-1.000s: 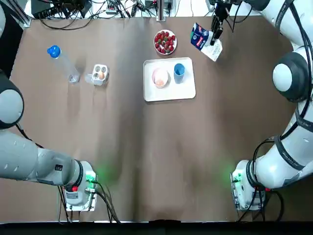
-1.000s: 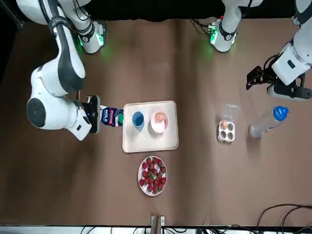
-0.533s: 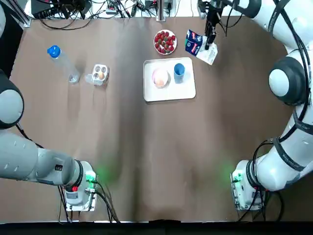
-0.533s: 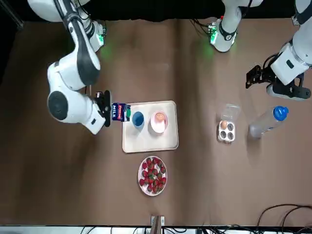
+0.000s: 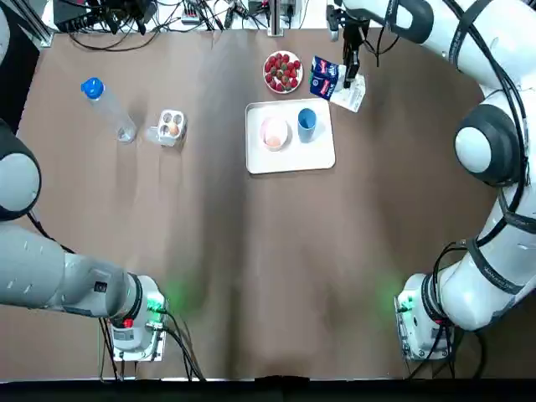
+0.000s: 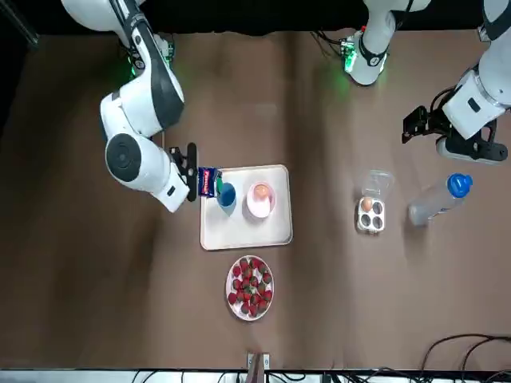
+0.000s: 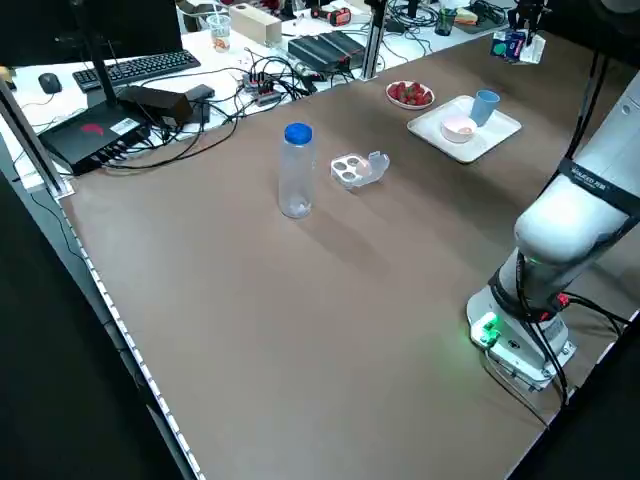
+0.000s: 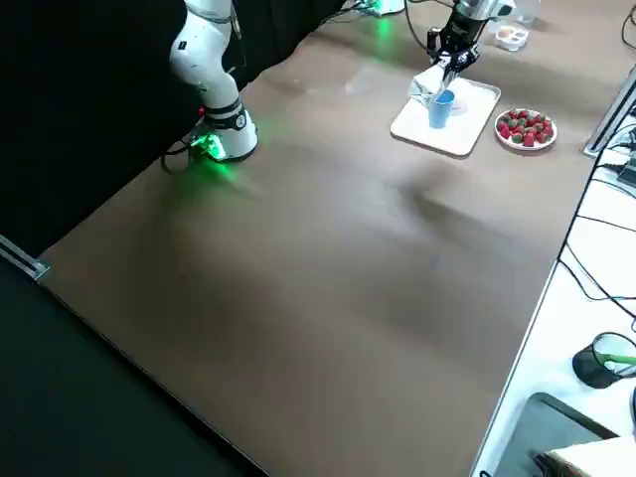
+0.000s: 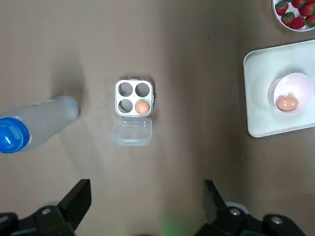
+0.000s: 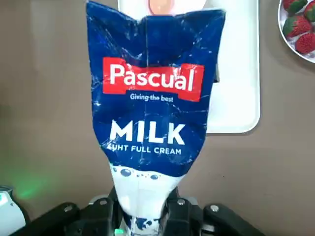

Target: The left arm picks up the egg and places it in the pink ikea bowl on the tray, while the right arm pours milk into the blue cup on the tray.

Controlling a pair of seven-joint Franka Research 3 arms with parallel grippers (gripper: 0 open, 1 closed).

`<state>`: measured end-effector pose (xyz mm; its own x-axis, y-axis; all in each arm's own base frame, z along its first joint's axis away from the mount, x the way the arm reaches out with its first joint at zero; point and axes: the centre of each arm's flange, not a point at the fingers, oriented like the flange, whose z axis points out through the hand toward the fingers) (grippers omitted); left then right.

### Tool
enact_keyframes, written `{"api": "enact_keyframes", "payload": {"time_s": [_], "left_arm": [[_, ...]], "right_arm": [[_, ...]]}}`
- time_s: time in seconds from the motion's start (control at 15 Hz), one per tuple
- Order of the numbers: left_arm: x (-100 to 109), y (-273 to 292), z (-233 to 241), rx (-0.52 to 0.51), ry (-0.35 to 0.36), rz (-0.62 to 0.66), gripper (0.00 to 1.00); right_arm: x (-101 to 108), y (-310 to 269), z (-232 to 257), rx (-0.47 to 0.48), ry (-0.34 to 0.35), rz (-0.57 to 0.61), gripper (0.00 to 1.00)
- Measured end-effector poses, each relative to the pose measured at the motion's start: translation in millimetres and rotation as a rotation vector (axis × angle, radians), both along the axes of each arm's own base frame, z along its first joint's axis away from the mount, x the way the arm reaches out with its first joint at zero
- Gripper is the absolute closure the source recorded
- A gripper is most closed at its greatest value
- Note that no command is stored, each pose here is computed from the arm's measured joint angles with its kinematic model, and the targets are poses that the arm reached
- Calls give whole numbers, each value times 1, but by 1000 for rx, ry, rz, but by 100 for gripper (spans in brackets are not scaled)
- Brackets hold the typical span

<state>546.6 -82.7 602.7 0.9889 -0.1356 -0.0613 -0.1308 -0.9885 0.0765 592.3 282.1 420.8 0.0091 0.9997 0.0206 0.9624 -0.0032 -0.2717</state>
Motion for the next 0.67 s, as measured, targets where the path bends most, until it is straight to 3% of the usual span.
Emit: {"api": "enact_keyframes", "payload": {"time_s": [0.67], "left_arm": [[-2, 0, -2, 3, 20, -2, 0]], "right_arm": [[-1, 4, -7, -31, -12, 10, 63]]}}
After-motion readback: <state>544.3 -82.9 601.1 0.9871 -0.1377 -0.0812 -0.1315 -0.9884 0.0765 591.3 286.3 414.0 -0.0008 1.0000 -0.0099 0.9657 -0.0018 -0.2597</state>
